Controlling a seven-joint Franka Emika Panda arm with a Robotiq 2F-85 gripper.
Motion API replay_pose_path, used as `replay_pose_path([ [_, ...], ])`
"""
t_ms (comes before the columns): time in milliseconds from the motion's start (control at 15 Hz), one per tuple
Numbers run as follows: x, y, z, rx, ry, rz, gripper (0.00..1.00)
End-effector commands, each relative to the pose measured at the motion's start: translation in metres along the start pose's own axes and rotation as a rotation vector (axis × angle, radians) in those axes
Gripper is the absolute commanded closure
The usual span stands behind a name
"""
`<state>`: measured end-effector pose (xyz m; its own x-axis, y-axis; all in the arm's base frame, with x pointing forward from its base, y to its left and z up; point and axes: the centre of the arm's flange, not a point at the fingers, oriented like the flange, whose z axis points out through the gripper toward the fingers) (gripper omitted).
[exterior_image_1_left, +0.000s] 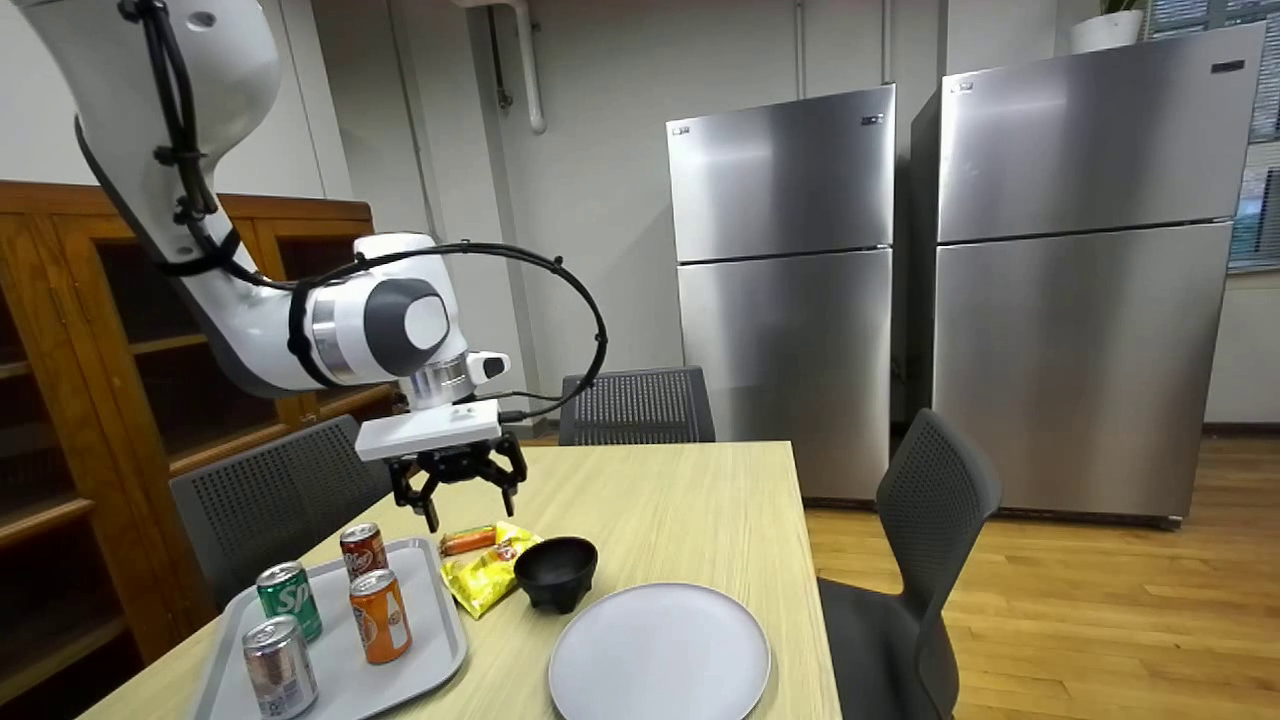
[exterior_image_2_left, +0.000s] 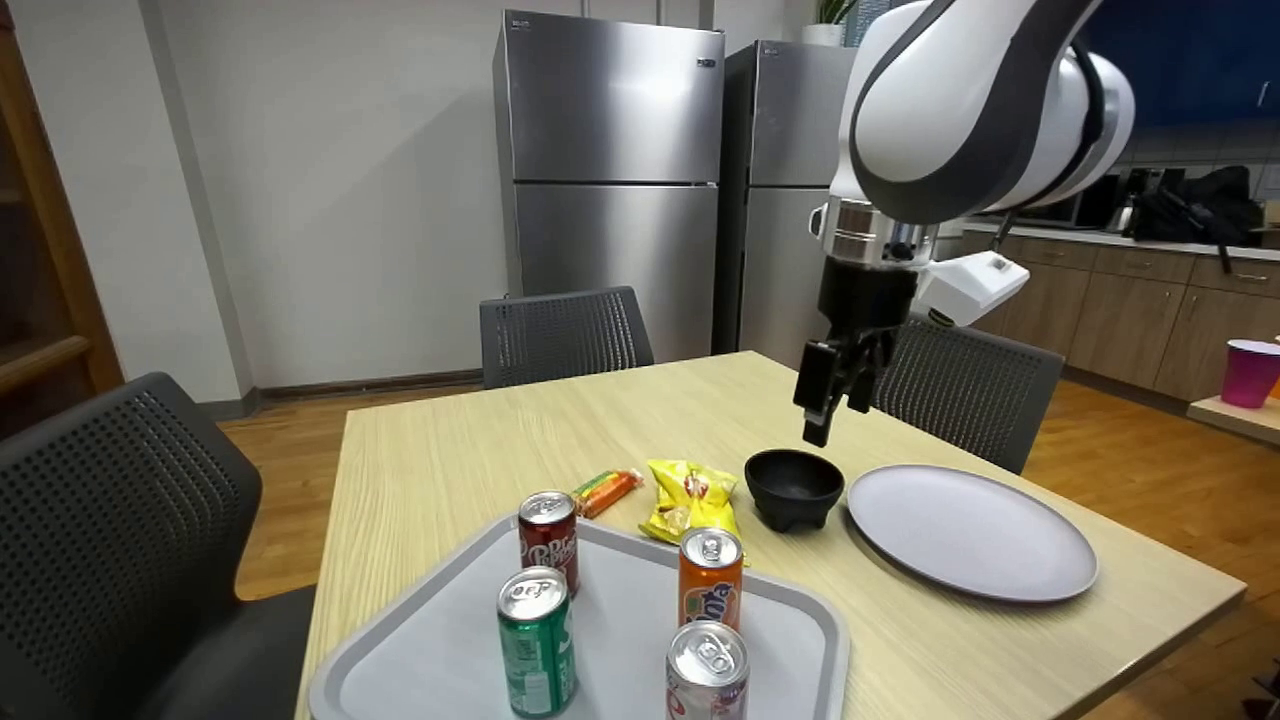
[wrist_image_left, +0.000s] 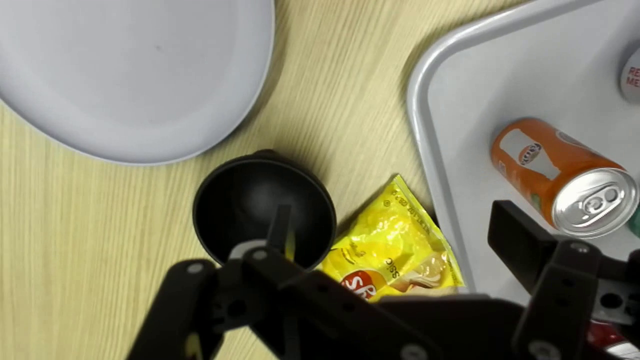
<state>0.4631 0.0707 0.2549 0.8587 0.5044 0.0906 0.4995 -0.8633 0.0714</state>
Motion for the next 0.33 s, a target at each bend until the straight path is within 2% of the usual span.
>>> replay_pose_path([
  [0,-0.0022,0.0046,0.0000,-0.001,-0.004,0.010,0.00],
  [267,-0.0039,0.0075,-0.0001,-0.001,-0.009,0.017,0.00],
])
